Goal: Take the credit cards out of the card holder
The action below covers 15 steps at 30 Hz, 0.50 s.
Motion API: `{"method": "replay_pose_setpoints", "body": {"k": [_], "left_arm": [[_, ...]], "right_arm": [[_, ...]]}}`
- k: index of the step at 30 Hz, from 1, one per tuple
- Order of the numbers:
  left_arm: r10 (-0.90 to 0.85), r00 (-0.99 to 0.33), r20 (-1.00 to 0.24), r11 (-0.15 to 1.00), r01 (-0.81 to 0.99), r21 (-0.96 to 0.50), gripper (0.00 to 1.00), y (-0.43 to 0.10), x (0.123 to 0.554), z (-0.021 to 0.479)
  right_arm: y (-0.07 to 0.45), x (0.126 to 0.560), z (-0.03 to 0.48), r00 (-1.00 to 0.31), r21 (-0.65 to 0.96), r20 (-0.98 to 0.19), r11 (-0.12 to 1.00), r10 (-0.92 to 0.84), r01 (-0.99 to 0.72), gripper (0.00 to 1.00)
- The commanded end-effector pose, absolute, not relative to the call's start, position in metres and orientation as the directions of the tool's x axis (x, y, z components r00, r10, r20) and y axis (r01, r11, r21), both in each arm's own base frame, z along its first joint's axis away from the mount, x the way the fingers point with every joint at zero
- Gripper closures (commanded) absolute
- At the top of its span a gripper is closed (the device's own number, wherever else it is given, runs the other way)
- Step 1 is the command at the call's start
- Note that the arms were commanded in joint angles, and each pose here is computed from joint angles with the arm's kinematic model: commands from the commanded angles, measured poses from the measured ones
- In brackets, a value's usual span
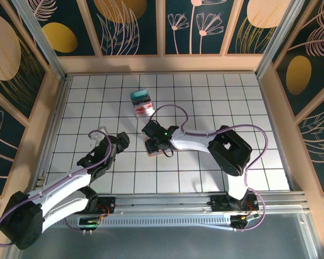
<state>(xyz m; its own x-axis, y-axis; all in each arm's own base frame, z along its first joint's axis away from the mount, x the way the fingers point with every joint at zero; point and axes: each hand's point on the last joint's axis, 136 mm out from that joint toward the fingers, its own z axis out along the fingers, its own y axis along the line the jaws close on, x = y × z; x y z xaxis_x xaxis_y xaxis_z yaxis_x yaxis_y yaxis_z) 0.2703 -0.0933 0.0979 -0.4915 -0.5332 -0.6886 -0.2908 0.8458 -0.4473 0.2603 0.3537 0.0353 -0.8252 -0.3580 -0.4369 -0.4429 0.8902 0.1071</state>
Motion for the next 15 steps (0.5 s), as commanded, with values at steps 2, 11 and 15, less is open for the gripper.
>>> {"method": "replay_pose_setpoints", "body": {"k": [2, 11, 15], "left_arm": [[-0.559, -0.462, -0.689, 0.829, -0.309, -0.465, 0.01, -0.091, 0.272, 0.099], [-0.555, -0.451, -0.699, 0.832, -0.305, -0.464, 0.01, -0.091, 0.274, 0.104], [-0.550, -0.447, -0.705, 0.835, -0.304, -0.459, 0.01, -0.090, 0.275, 0.106]], "right_arm": [[0.347, 0.258, 0.025, -0.823, 0.055, -0.419, 0.894, -0.384, -0.445, 0.42], [0.334, 0.255, 0.012, -0.835, 0.009, -0.391, 0.906, -0.387, -0.424, 0.44], [0.331, 0.254, 0.008, -0.837, -0.010, -0.383, 0.908, -0.391, -0.419, 0.46]]}}
